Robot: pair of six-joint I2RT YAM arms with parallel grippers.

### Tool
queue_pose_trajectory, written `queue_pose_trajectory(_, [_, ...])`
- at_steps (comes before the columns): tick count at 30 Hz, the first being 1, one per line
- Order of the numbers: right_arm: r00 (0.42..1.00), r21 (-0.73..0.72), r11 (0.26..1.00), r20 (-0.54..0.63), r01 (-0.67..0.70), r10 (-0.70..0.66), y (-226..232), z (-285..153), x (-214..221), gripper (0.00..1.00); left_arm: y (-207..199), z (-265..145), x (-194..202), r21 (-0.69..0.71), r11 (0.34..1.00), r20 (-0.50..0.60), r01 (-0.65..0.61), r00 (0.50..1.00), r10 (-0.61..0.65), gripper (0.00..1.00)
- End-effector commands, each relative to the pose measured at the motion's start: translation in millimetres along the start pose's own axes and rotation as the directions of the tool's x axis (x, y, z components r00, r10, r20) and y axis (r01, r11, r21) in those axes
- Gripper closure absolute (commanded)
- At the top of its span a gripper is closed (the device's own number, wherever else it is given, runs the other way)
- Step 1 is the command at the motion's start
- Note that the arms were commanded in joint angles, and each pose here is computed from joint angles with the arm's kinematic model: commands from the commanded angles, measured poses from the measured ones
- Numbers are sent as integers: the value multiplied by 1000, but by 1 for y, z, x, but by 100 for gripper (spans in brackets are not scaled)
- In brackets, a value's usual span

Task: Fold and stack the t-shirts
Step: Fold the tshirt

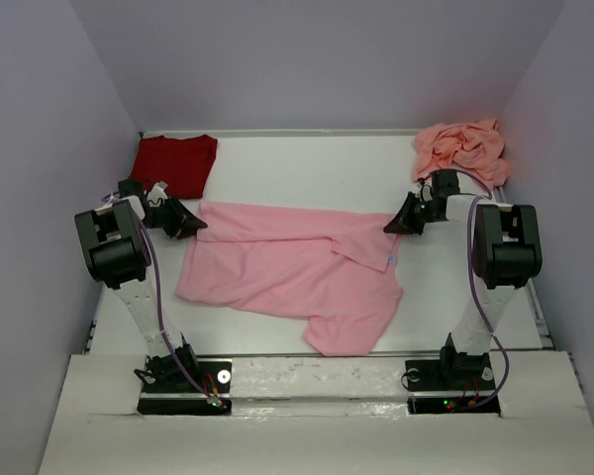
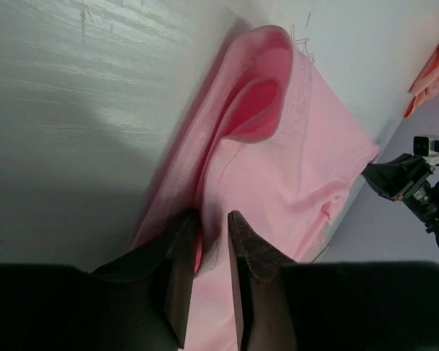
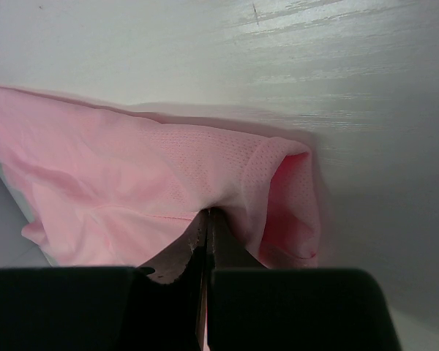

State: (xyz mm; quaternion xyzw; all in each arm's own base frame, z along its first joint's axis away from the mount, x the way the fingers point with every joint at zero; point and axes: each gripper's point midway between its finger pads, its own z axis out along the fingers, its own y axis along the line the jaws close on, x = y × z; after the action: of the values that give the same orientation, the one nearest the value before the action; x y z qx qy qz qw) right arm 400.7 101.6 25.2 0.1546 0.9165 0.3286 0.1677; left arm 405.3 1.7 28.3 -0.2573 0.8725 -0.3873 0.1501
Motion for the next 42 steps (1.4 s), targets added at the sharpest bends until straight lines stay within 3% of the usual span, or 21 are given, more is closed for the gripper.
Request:
queue_pose_trajectory(1, [999,22,999,16,29,-30,-3,5,-6,100,-14,4,3,44,999,-30,-2,1000,3,67])
queue_pose_trajectory(27, [1000,10,999,9,30,-30,-1,6,-5,100,-24,-3,-21,4,999,19,-47,999,47,71])
queue_pose_trajectory(30, [1000,10,999,9,30,-30,-1,6,-5,100,-23,-2,-18,11,999,12,-44,999,44,78])
queue_pose_trajectory(33, [1000,9,1000,8,30,-30,-1,6,-6,100,-22,1,-14,24,999,-3,-39,999,39,100])
queue_pose_trajectory(42, [1000,11,1000,7,27,-27,-2,7,-6,100,-19,0,-20,-11,999,11,-44,999,44,100])
